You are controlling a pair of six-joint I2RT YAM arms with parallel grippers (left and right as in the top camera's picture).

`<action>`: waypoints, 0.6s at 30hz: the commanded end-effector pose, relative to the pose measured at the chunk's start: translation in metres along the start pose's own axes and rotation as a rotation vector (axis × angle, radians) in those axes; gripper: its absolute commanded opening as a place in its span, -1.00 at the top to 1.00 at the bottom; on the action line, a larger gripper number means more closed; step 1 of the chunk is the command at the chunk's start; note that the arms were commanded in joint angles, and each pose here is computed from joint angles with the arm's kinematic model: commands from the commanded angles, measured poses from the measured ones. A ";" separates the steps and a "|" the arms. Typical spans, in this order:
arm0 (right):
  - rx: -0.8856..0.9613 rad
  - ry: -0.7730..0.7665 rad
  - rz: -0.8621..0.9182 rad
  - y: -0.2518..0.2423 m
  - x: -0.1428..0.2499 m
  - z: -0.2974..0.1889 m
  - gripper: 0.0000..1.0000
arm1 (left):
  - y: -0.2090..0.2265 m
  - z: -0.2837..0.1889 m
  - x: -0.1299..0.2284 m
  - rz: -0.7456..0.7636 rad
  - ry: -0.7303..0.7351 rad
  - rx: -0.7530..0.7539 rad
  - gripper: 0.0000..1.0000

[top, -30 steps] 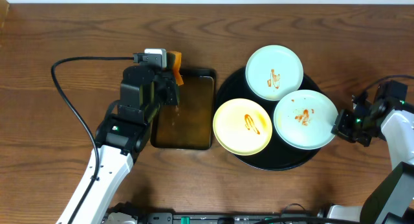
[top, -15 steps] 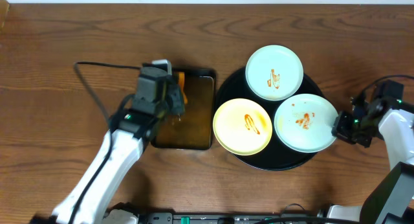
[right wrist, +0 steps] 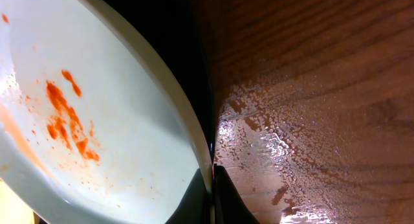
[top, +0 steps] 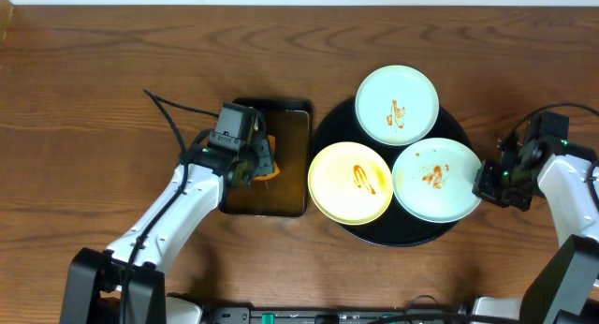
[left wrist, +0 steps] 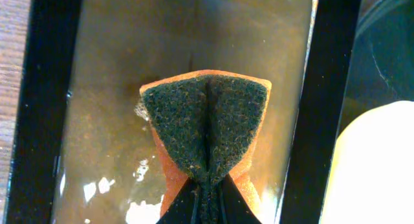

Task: Clean dirty plates on tray and stack at the side
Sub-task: 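Carry the sponge with the left gripper onto the right-held plate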

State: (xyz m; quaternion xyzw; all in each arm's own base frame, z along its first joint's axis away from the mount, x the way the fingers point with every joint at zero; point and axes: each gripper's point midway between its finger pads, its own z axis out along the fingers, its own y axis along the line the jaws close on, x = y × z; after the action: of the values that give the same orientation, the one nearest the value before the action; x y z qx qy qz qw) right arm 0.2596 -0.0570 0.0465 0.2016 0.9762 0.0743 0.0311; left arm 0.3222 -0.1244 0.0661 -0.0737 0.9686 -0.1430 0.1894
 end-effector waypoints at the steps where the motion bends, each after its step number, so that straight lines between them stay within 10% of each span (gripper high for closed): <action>1: 0.004 -0.005 -0.002 0.002 0.001 -0.004 0.97 | -0.007 -0.002 -0.001 -0.007 0.007 0.031 0.85; 18: -0.006 0.038 -0.067 0.022 0.014 -0.001 0.97 | -0.190 -0.067 -0.021 0.207 -0.169 0.544 0.85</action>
State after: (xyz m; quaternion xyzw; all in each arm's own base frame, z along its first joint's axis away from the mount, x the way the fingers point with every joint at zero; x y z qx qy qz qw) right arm 0.2538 -0.0373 0.0462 0.1712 0.9823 0.0751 0.0092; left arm 0.3430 -0.2532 0.1872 0.0645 0.8866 -0.3340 0.3134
